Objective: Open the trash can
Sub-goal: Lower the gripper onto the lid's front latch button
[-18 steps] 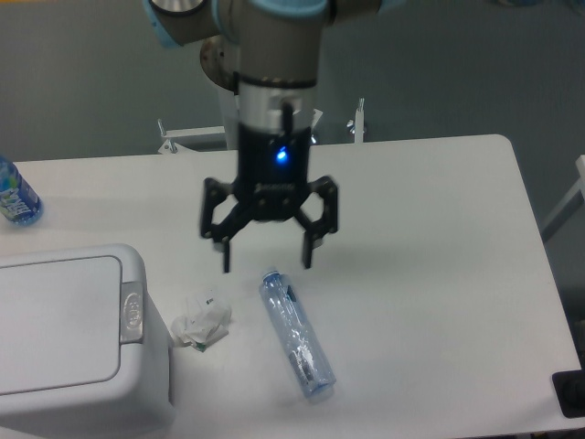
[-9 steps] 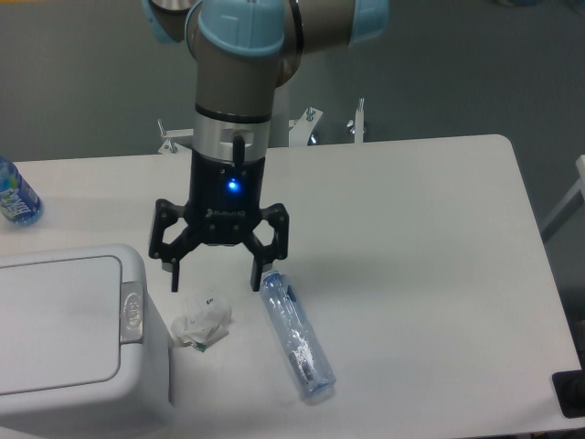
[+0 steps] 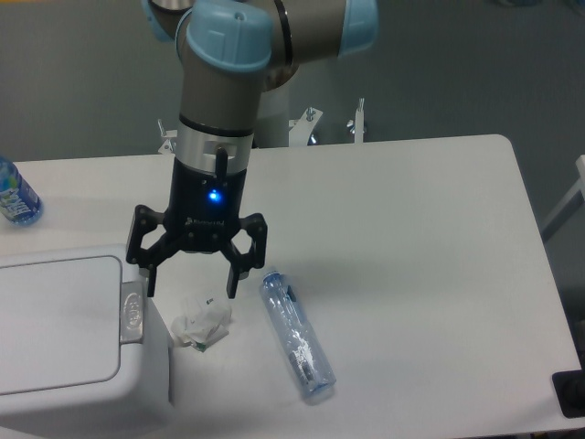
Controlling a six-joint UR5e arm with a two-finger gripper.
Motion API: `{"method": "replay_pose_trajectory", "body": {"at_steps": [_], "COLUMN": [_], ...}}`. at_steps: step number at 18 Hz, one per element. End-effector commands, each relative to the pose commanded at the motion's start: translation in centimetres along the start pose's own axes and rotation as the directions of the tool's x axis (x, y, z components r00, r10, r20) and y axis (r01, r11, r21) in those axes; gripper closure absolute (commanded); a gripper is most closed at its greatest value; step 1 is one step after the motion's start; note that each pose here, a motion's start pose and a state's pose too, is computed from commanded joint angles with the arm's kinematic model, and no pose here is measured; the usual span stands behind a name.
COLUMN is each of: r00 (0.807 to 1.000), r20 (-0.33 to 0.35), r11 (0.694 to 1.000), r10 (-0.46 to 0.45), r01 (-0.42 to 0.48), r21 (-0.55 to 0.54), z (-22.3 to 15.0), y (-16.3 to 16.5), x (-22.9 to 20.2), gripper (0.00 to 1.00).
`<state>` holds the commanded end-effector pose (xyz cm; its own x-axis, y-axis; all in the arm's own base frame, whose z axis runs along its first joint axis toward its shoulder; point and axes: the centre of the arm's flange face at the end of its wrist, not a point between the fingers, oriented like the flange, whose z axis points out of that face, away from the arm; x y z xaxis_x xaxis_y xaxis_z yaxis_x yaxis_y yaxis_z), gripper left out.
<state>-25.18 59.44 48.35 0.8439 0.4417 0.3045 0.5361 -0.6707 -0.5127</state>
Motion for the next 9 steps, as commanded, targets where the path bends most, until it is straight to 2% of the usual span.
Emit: {"method": "replay_pose_trajectory", "body": {"at_steps": [9], "r00": [1.0], "r20": [-0.007], "r11": [1.0], "r10": [0.009], "r01": [-0.009], "r21": [-0.013], "z": [1.1], "y": [0.1], "x": [0.5], "gripper": [0.0]}}
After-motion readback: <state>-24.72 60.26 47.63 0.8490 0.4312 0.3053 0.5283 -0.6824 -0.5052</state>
